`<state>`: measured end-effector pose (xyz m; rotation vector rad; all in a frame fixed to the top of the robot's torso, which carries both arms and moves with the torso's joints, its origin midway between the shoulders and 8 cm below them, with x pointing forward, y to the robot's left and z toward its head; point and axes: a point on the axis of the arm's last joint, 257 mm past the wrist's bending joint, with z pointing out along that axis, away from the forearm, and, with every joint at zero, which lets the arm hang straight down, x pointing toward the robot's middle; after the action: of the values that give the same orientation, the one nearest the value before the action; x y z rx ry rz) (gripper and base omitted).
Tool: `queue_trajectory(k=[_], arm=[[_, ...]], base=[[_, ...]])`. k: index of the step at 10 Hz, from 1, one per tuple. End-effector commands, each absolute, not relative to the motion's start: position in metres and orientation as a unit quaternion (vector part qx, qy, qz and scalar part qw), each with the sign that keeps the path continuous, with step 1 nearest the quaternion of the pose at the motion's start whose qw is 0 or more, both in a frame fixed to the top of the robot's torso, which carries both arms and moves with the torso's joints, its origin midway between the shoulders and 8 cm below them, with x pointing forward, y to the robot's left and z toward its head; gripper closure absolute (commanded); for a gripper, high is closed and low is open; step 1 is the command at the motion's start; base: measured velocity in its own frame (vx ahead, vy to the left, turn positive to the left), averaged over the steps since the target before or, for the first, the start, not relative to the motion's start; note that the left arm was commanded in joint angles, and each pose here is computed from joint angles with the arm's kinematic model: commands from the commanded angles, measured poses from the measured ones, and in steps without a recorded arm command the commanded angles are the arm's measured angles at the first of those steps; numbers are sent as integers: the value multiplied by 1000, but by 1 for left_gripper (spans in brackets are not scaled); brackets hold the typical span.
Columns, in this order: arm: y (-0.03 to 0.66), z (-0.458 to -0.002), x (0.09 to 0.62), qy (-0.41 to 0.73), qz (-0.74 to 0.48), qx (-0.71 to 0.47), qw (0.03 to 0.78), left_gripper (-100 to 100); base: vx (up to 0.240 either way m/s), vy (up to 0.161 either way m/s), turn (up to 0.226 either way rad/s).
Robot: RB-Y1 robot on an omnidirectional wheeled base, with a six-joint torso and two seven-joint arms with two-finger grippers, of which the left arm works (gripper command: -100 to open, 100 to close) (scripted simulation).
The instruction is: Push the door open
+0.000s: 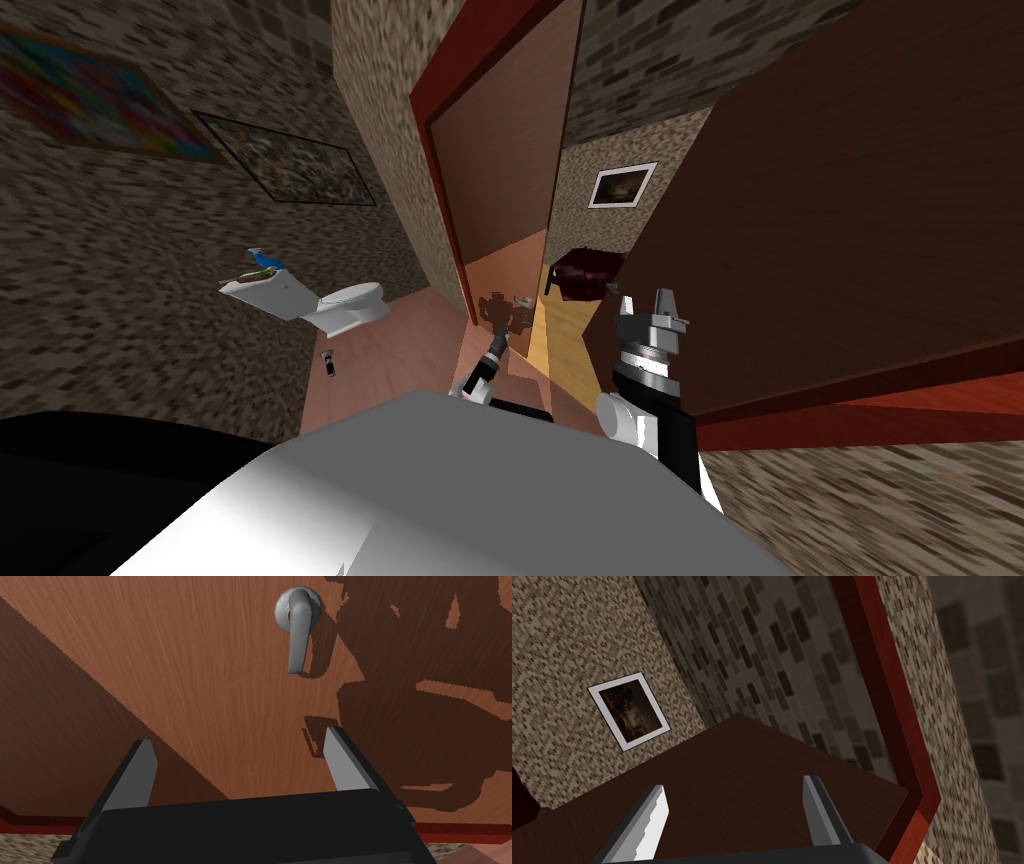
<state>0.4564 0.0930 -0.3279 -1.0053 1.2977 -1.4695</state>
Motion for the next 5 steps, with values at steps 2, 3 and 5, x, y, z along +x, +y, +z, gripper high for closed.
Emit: queue_trajectory(k=[2,3,5], arm=[[86,-340,453,534,-592,-407,445,-100],[84,-343,452,537,-592,-407,442,-100],[79,-349,451,542,-591,-407,438,-100]], base=[[93,81,-63],[97,56,-55],[77,51,-60]])
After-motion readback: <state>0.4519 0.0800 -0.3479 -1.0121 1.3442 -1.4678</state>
